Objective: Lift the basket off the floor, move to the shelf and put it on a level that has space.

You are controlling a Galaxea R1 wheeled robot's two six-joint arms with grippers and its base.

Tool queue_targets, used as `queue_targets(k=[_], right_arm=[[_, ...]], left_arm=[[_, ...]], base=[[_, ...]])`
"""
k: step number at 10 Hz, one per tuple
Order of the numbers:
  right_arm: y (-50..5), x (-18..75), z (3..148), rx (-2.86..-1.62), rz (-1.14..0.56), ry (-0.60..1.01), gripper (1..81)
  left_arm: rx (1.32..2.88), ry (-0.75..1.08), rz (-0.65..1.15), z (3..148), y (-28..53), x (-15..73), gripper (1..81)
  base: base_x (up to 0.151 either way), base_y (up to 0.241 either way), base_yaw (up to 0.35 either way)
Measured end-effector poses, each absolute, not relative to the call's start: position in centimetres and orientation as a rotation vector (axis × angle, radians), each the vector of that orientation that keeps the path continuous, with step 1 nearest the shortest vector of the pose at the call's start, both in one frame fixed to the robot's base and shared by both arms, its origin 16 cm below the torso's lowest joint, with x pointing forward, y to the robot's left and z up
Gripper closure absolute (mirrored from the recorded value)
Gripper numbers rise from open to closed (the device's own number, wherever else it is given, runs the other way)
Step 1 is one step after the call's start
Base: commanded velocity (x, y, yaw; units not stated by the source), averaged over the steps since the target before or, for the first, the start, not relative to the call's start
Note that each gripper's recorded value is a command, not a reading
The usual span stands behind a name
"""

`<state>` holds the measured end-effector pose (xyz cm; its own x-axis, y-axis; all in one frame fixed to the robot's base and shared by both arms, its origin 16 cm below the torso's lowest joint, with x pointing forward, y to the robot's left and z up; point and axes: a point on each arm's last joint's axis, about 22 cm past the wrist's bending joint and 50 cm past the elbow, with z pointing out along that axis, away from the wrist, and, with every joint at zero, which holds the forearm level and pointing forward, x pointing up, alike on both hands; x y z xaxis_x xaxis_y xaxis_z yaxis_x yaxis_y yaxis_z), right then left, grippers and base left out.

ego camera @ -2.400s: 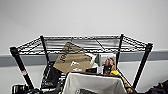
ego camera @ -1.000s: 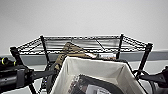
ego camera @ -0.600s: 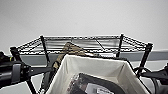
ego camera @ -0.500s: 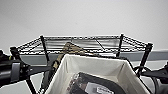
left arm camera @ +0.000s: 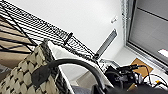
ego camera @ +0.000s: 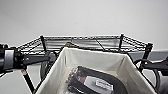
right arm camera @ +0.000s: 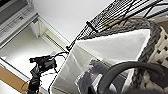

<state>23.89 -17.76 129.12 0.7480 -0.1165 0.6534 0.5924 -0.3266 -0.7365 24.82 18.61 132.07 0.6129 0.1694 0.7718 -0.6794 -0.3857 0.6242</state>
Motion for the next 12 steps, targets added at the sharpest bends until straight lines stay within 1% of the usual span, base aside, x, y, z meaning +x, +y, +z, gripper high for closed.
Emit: queue_targets(k=[5, 12], right_arm=[[-17.6, 24.3, 132.6, -1.788, -0.763, -0.404, 81.1], [-17.4, 24.4, 137.5, -1.810, -0.810, -0.440, 81.1]], left_arm=[[1.753, -0.412, 0.980, 135.8, 18.9, 25.6, 81.1], [1.723, -0.423, 0.998, 139.9, 18.1, 25.5, 81.1]], base=[[0.000, 0.000, 0.000], [0.000, 0.000, 0.000]])
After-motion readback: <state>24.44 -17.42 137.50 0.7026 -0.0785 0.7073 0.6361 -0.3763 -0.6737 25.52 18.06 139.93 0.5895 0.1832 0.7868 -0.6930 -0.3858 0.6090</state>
